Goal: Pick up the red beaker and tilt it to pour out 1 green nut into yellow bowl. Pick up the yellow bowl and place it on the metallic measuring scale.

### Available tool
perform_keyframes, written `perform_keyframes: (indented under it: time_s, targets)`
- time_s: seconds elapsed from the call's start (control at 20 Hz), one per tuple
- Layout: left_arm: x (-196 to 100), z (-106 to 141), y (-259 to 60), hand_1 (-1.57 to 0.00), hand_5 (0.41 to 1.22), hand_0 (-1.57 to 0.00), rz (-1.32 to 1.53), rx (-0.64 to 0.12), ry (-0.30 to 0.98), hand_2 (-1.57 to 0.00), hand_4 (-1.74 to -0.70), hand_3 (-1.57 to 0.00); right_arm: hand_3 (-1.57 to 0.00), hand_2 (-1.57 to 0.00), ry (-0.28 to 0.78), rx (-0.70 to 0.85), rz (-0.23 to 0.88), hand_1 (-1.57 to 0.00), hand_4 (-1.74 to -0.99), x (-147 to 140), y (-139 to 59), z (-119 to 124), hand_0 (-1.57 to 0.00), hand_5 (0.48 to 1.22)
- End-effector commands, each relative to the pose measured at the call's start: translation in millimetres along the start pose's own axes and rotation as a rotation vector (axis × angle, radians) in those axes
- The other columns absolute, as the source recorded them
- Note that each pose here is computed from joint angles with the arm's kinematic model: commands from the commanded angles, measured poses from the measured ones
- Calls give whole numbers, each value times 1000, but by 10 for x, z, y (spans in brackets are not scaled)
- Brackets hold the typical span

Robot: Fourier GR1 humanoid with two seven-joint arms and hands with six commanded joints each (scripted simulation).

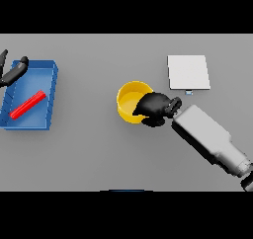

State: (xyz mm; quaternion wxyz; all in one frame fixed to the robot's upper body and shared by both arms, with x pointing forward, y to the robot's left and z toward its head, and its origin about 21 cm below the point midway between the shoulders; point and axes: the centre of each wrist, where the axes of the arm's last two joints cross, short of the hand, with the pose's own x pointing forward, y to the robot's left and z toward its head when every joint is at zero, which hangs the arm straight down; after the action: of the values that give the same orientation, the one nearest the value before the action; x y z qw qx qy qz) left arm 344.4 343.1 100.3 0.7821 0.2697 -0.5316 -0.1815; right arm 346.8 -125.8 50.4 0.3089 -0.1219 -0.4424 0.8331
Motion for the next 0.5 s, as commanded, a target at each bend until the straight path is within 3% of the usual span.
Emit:
perform_keyframes:
  time_s: [0.0,0.2,0.45]
  targets:
    - [-8,15,-9,1,696,1,3,-4,-5,1,-724,1,-834,-1122,-6,-7,-3,-1211,-1614,-17,11,10,-1235,1130]
    - [-5,4,1,1,695,1,-11,-4,2,1,-722,1,-1183,-1240,-7,-23,25,-1424,-1689,19,13,19,-1433,1184]
    - [37,-4,-11,1,694,1,-13,-4,8,1,-716,1,-1311,-1319,0,-60,-8,-1523,-1724,-23,-81,60,-1526,1209]
